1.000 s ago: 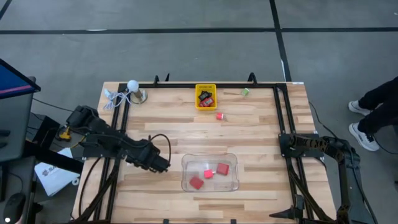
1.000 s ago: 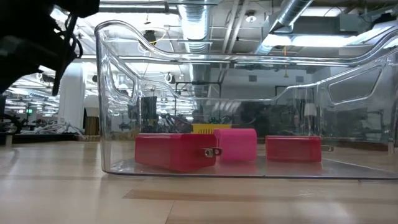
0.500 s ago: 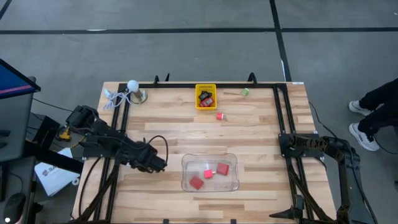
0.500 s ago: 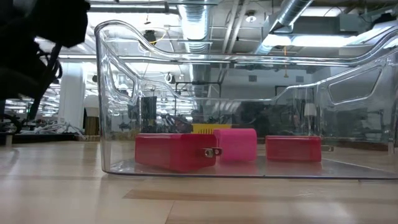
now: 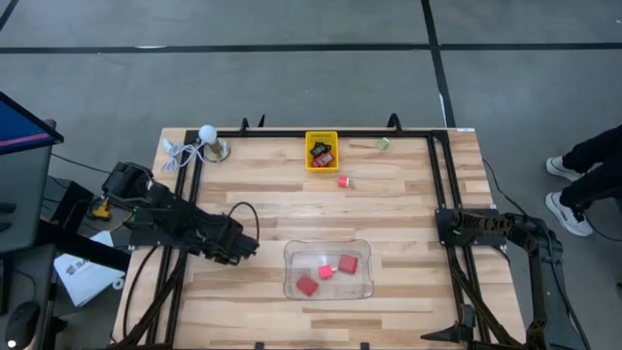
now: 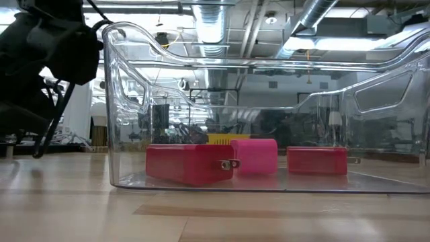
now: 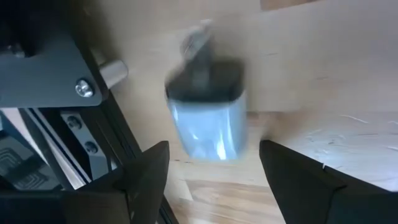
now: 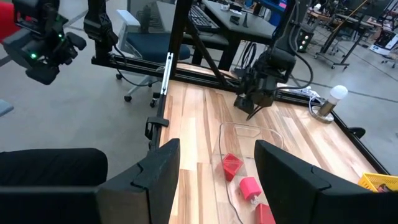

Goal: Pick & Place Office items
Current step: Put the white charger adapter into the transparent bin

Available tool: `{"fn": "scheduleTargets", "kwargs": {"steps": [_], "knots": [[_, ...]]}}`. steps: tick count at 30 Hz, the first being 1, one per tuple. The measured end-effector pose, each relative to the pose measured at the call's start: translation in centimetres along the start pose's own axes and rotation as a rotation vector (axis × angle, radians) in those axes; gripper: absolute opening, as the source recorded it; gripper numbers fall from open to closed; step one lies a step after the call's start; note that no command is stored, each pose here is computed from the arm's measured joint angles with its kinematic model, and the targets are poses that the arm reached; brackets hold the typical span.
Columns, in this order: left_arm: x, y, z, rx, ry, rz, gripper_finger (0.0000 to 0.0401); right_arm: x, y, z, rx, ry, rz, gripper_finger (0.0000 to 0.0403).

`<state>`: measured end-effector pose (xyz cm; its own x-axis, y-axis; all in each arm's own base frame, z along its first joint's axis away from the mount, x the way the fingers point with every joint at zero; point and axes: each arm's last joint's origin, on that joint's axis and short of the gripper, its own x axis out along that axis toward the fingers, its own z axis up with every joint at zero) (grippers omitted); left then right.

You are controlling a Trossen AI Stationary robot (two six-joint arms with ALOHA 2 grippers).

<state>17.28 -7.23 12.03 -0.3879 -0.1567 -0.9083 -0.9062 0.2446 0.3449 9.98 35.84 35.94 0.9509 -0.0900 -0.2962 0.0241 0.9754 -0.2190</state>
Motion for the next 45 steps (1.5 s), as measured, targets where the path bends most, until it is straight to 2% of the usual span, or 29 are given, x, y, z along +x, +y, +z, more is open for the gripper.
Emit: {"fn": "scheduleTargets", "kwargs": {"steps": [6,11,13,21,26,30,33,38,40,42,45], "knots": [[0.2,0.5,0.7,0.018,0.013,-0.02,0.0254,0.0,0.0,0.0,0.0,0.0,0.001,0.0201],[-0.7,1.0,0.6,0.016,-0.032,-0.095,0.0255,0.0,0.0,0.0,0.0,-0.001,0.001,0.0201],[-1.2,1.3,0.7,-0.004,-0.079,-0.14,0.0255,0.0,0.0,0.0,0.0,0.0,0.0,0.0201],[-2.9,2.2,-0.1,-0.005,-0.097,-0.31,0.0255,0.0,0.0,0.0,0.0,-0.001,-0.001,0.0201],[-3.8,1.3,-0.4,0.016,-0.165,-0.48,0.0255,0.0,0.0,0.0,0.0,-0.002,-0.001,0.0201],[-3.9,1.1,-0.2,0.023,-0.193,-0.501,0.0254,0.0,0.0,0.0,0.0,-0.002,-0.002,0.0201],[-4.1,0.6,-0.2,0.084,-0.226,-0.548,0.0248,0.0,0.0,0.0,0.0,-0.002,-0.002,0.0201],[-5.8,-1.3,-0.8,0.275,-0.297,-0.802,0.0234,0.0,0.0,0.0,0.0,-0.002,-0.002,0.0201],[-6.3,-1.8,-0.9,0.336,-0.327,-0.87,0.0229,0.0,0.0,0.0,0.0,-0.002,-0.002,0.0201],[-6.6,-2.0,-0.8,0.419,-0.358,-0.889,0.0223,0.0,0.0,0.0,0.0,-0.002,-0.002,0.0201],[-6.6,-2.1,-1.0,0.614,-0.406,-0.876,0.0215,0.0,0.0,0.0,0.0,-0.002,-0.002,0.0201]]}}
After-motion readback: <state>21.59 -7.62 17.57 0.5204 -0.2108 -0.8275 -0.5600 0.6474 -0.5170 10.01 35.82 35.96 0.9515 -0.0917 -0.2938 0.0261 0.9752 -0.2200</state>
